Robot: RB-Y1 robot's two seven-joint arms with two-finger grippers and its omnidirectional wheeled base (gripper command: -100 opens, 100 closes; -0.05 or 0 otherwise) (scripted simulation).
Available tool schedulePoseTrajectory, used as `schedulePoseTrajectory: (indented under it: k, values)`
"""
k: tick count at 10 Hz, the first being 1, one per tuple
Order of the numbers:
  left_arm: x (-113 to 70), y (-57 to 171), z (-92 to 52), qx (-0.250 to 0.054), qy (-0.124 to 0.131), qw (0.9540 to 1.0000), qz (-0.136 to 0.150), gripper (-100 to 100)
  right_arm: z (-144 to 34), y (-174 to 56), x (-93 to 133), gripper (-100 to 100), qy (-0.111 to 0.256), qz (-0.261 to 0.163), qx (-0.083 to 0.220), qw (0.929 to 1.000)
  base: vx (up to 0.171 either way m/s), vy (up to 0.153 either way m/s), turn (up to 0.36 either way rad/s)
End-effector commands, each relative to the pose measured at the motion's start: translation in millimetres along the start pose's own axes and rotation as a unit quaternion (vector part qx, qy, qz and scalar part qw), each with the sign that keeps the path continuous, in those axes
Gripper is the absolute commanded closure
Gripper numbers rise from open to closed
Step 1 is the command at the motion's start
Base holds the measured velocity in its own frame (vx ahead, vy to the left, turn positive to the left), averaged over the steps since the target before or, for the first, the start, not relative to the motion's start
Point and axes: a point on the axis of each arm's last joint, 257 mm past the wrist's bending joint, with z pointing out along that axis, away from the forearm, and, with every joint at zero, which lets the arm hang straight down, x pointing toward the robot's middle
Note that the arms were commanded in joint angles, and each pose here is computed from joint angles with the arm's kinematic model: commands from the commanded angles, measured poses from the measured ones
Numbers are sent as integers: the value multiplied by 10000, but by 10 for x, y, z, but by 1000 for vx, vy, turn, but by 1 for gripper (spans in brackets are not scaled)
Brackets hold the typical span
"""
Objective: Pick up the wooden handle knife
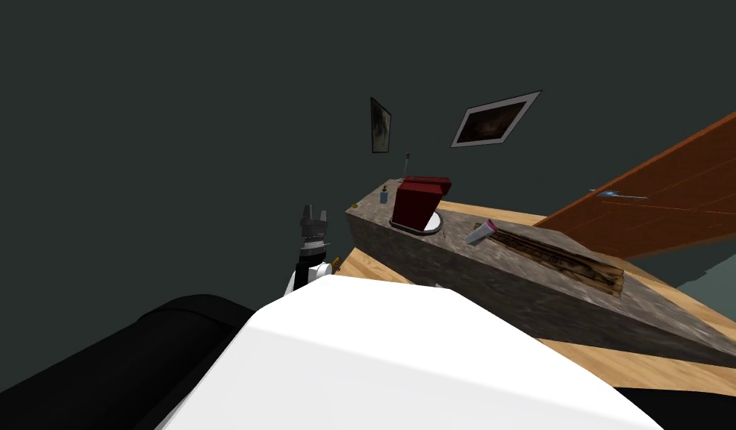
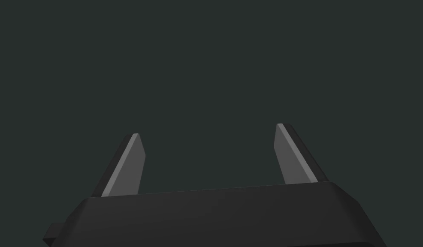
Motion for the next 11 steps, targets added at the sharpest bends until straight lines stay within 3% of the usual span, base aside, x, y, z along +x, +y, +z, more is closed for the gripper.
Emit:
schedulePoseTrajectory:
  k: [1,4,5,6,7,9,10,11]
  values:
    - [0,0,0,0,0,10000,0,0,-225,-215,199,-100,433,-136,258,9986,-23,63,132]
    - [0,0,0,0,0,10000,0,0,-551,-490,298,-100,935,-367,598,9931,-15,58,99]
    - [0,0,0,0,0,10000,0,0,-778,-664,442,-100,1266,-441,823,9875,-5,59,159]
    - [0,0,0,0,0,10000,0,0,-835,-698,392,-100,1345,-524,866,9857,-5,49,66]
    - [0,0,0,0,0,10000,0,0,-1060,-840,510,-100,1664,-602,1057,9785,6,61,135]
    - [0,0,0,0,0,10000,0,0,-1137,-892,455,-100,1743,-680,1129,9758,-3,30,32]
    - [0,0,0,0,0,10000,1,0,-1430,-1060,503,-100,2104,-812,1369,9646,-1,33,140]
    - [0,0,0,0,0,10000,0,0,-1449,-1070,485,-100,2126,-834,1384,9637,2,35,90]
